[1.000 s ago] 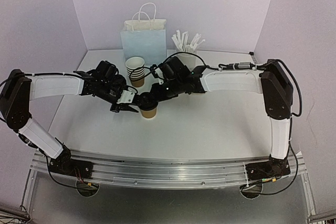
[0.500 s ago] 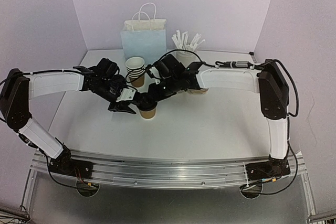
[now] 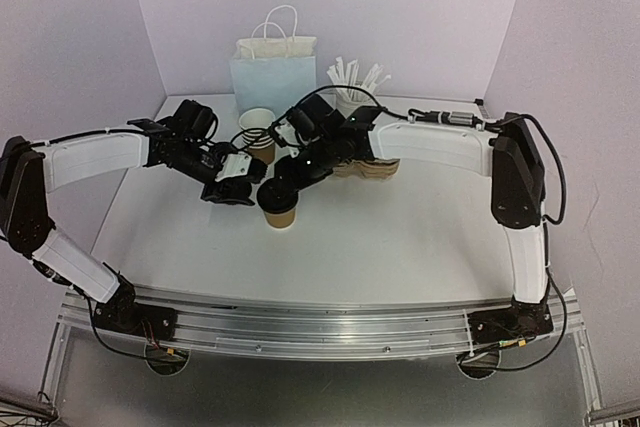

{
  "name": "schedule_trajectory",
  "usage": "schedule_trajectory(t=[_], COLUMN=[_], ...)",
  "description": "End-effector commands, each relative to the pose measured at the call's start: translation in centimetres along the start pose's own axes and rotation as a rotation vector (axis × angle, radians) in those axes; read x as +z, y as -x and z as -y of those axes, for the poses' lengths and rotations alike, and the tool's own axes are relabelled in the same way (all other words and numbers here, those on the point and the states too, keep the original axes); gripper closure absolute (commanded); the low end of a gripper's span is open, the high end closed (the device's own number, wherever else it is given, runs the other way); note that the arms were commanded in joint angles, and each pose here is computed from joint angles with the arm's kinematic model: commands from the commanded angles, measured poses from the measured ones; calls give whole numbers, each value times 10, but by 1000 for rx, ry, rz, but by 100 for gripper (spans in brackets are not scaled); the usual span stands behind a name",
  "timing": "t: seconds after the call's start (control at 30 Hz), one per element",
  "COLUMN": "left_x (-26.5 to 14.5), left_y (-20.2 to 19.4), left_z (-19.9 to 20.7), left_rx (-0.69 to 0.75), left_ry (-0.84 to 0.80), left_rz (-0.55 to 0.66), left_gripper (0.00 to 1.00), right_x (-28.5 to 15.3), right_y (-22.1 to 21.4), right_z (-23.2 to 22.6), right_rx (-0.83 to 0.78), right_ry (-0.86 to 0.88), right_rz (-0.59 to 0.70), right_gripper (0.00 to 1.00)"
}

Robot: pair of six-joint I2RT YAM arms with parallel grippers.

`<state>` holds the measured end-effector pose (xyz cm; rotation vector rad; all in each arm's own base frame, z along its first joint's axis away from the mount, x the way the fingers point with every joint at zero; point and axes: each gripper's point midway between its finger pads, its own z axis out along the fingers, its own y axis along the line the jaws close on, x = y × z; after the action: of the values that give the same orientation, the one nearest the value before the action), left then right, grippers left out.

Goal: Pack the takeout coffee

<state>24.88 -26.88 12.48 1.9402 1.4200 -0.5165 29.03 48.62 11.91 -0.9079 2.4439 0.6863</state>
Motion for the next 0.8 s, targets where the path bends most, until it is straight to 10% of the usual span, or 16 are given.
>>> schedule_trajectory(t=[0.0, 0.37, 0.77], left_x=[-12, -1, 11], left_y=[15, -3, 3], left_z=[-24, -19, -16], left_rx=[-9, 174, 209], left_ry=[64, 33, -28], left_rz=[35, 17, 70], left_gripper=[49, 40, 36], right_x=[-14, -43, -14], right_y=[24, -37, -57], right_z=[-19, 18, 2], right_rx=[-33, 397, 469], right_ry=[81, 81, 192], right_rz=[38, -99, -232], right_gripper=[52, 60, 61])
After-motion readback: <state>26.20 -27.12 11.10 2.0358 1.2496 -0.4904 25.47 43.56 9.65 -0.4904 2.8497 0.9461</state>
